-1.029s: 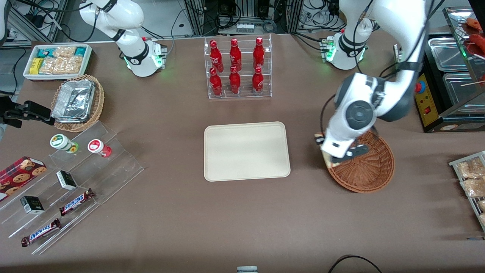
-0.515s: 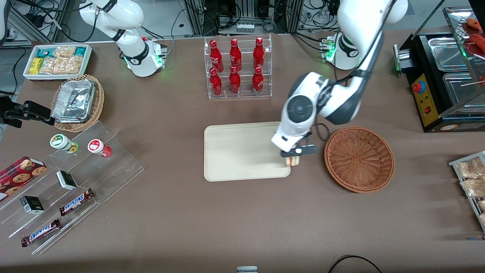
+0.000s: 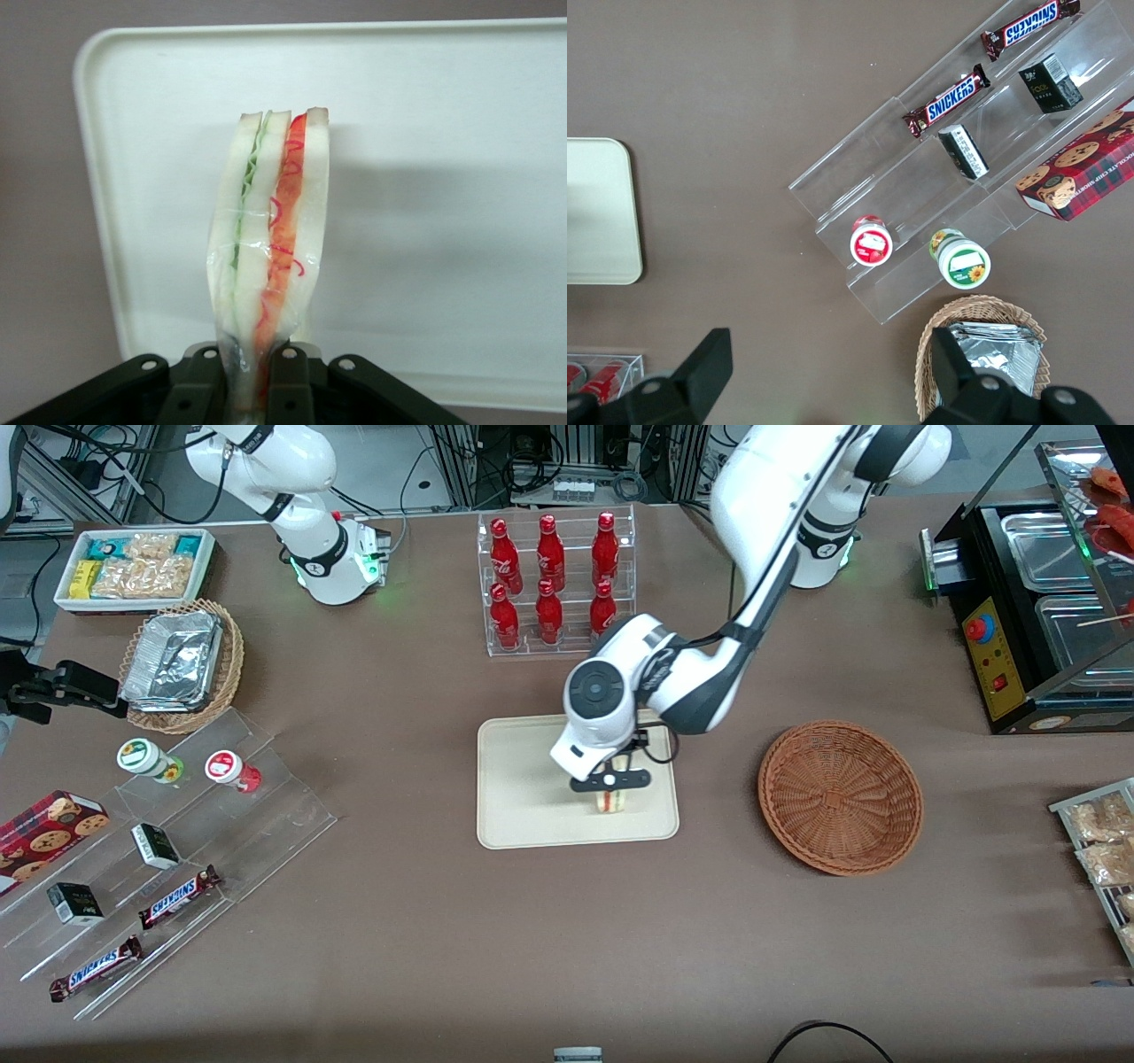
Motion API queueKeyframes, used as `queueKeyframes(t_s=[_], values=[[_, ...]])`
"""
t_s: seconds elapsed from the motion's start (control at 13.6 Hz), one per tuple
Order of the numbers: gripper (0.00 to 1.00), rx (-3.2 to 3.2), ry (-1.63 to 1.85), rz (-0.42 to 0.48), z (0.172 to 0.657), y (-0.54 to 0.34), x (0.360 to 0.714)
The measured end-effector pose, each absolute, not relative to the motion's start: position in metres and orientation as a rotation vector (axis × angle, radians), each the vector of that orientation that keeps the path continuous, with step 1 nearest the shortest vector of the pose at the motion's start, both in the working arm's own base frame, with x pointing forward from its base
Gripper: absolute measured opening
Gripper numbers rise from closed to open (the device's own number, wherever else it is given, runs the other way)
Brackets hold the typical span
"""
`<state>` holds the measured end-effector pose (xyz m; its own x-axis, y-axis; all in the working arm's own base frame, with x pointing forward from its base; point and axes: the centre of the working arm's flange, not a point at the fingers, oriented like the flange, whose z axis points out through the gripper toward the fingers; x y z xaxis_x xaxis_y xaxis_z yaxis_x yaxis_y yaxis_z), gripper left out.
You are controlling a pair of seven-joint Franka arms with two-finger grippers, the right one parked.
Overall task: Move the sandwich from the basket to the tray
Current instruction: 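Lower the sandwich onto the tray and open the left gripper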
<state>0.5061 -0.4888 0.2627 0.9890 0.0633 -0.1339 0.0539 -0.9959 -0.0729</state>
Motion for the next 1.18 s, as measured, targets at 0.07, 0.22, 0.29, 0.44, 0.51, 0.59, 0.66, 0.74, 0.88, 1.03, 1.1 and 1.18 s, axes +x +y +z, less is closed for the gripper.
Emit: queueKeyframes(t_s=[0.07,0.22,0.29,0.44,0.51,0.59,0.66,0.74,0.88,1.03,1.1,1.18], values=[[0.15,-3.071,-0.095,0.199,0.256,-0.498,0.504],[0.15,-3.078,-0.097,0.19,0.249,-0.508,0.503],[0.15,-3.08,-0.105,0.187,0.248,-0.511,0.504],[0.15,-3.084,-0.121,0.181,0.247,-0.516,0.505],[0.15,-3.084,-0.127,0.181,0.246,-0.517,0.504],[0.15,-3.082,-0.136,0.182,0.244,-0.518,0.504],[0.15,-3.079,-0.153,0.184,0.242,-0.518,0.504],[0.15,-3.077,-0.173,0.185,0.239,-0.518,0.504],[0.15,-3.078,-0.198,0.182,0.235,-0.519,0.505],[0.22,-3.082,-0.211,0.185,0.234,-0.52,0.506],[0.33,-3.089,-0.222,0.197,0.234,-0.521,0.506],[0.41,-3.094,-0.231,0.204,0.235,-0.521,0.506]])
